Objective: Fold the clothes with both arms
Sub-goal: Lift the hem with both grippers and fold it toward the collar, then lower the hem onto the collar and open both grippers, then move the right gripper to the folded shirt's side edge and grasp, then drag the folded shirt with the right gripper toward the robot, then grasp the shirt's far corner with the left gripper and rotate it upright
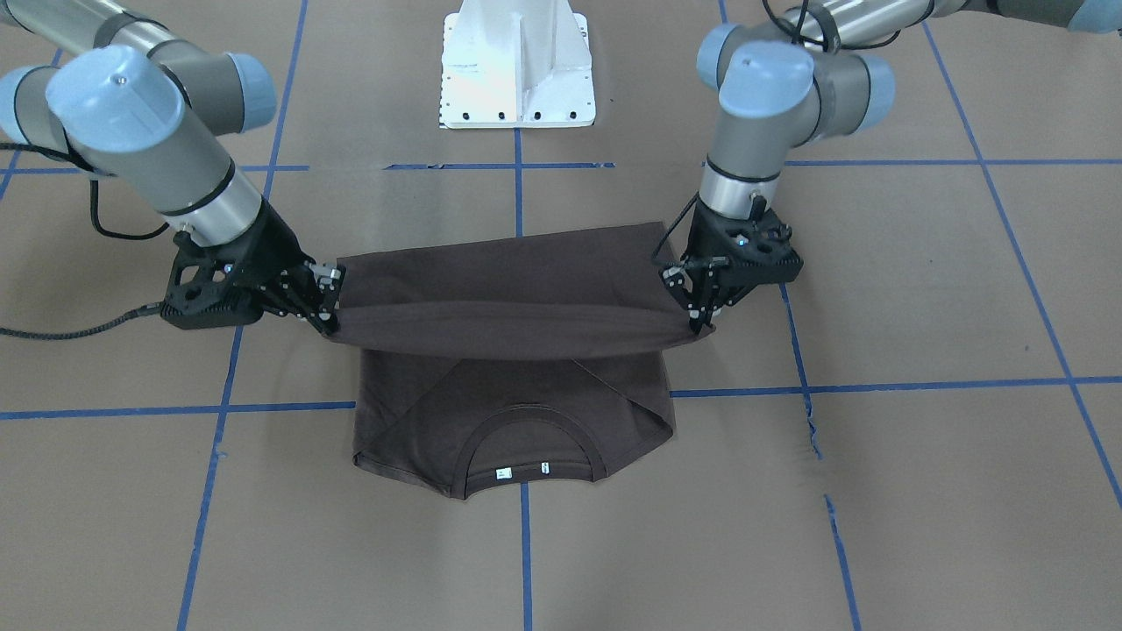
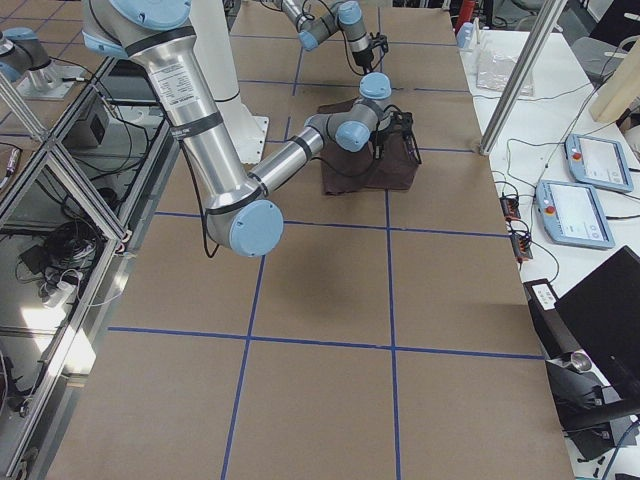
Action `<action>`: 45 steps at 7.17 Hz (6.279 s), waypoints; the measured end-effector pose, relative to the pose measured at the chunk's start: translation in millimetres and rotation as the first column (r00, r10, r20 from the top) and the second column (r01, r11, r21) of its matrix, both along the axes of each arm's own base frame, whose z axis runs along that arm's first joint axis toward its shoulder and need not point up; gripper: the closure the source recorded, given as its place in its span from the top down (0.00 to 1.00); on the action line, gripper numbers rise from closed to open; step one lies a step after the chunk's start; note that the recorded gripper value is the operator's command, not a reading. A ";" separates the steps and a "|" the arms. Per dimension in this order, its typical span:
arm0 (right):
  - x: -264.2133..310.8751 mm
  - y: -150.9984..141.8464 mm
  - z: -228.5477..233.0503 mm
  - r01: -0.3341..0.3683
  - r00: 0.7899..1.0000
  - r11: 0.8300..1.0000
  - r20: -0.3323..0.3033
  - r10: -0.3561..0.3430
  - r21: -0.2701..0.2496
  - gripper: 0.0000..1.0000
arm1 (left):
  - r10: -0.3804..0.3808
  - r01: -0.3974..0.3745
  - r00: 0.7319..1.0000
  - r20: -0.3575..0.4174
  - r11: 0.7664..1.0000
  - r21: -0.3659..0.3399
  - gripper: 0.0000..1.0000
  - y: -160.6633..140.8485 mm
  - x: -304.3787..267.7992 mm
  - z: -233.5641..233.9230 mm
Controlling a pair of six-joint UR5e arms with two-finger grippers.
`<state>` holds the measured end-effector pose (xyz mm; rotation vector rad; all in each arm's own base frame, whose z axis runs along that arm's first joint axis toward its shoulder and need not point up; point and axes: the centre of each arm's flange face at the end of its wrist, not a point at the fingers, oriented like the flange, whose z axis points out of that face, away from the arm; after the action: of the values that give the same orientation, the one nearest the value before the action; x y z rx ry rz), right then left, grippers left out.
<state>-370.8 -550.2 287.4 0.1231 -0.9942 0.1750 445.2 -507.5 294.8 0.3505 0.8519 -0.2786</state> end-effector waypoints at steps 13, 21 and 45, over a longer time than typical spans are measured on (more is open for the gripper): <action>-20.8 -40.7 34.9 0.035 0.997 0.998 0.067 -0.031 -0.054 1.00 | -0.023 0.023 0.998 -0.055 1.000 -0.007 1.00 -70.2 6.6 -7.0; -76.6 115.7 98.2 0.063 0.998 0.990 -0.008 -0.064 -0.124 0.00 | -0.012 0.014 0.995 -0.094 1.000 0.014 1.00 -71.8 7.9 -38.9; -6.2 286.0 11.9 0.062 0.985 0.995 0.164 -0.048 -0.083 1.00 | 0.059 -0.118 0.988 -0.145 0.889 -0.442 0.00 221.9 150.0 -57.6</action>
<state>-377.1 -264.3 299.4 0.0011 -1.1485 0.1799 595.2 -285.6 237.1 -0.1425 0.8978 -0.4064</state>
